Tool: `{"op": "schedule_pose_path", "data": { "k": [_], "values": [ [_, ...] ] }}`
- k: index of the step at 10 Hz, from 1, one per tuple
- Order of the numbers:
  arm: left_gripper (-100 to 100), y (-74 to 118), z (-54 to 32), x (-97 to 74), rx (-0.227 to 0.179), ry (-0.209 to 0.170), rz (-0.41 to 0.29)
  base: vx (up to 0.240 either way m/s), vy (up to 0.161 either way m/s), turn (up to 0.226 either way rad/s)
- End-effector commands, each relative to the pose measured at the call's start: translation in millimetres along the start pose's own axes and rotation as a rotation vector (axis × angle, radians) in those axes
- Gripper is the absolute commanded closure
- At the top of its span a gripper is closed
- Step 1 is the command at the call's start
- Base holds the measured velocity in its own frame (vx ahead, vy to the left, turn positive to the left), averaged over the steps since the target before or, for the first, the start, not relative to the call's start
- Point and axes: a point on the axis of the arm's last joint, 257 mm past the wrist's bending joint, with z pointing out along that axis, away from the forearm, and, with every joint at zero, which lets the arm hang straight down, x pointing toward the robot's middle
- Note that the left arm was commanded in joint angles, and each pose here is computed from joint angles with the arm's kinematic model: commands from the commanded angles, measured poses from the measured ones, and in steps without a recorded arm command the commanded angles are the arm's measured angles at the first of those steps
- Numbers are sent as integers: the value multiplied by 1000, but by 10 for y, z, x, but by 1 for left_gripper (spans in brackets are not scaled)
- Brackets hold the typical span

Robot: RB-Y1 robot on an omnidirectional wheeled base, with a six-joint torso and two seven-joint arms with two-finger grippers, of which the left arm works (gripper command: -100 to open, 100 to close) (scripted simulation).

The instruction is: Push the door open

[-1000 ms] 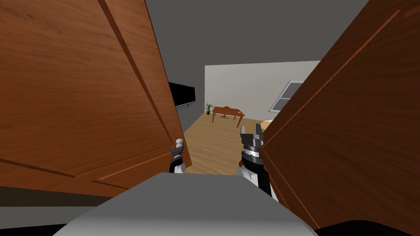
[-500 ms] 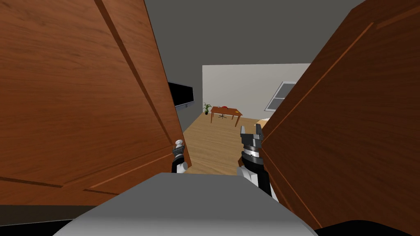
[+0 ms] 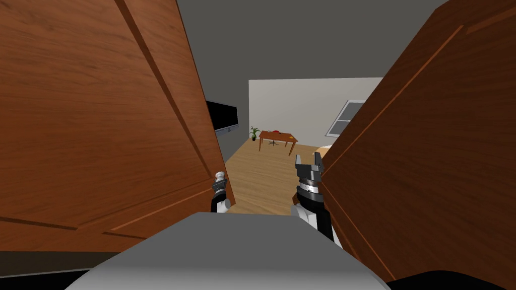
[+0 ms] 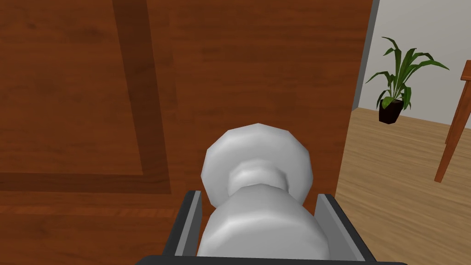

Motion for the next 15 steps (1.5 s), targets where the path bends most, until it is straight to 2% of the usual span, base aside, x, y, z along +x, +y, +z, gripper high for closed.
{"op": "schedule_pose_path", "data": {
  "k": [1,2,5,6,11,12,13,15],
  "values": [
    [100,4,-4,-2,0,0,0,0,0,0],
    [100,-145,48,9,27,3,5,109,2,35],
    [100,-242,75,12,47,4,6,168,5,33],
    [100,-375,105,12,77,3,4,208,22,31],
    [100,-644,116,-27,158,-10,-19,234,14,67],
    [100,-627,121,-29,148,-10,-13,89,18,26],
    [100,-770,154,-1,179,-2,-11,143,22,44],
    [100,-910,165,-4,210,-2,-10,215,26,56]
  ]
}}
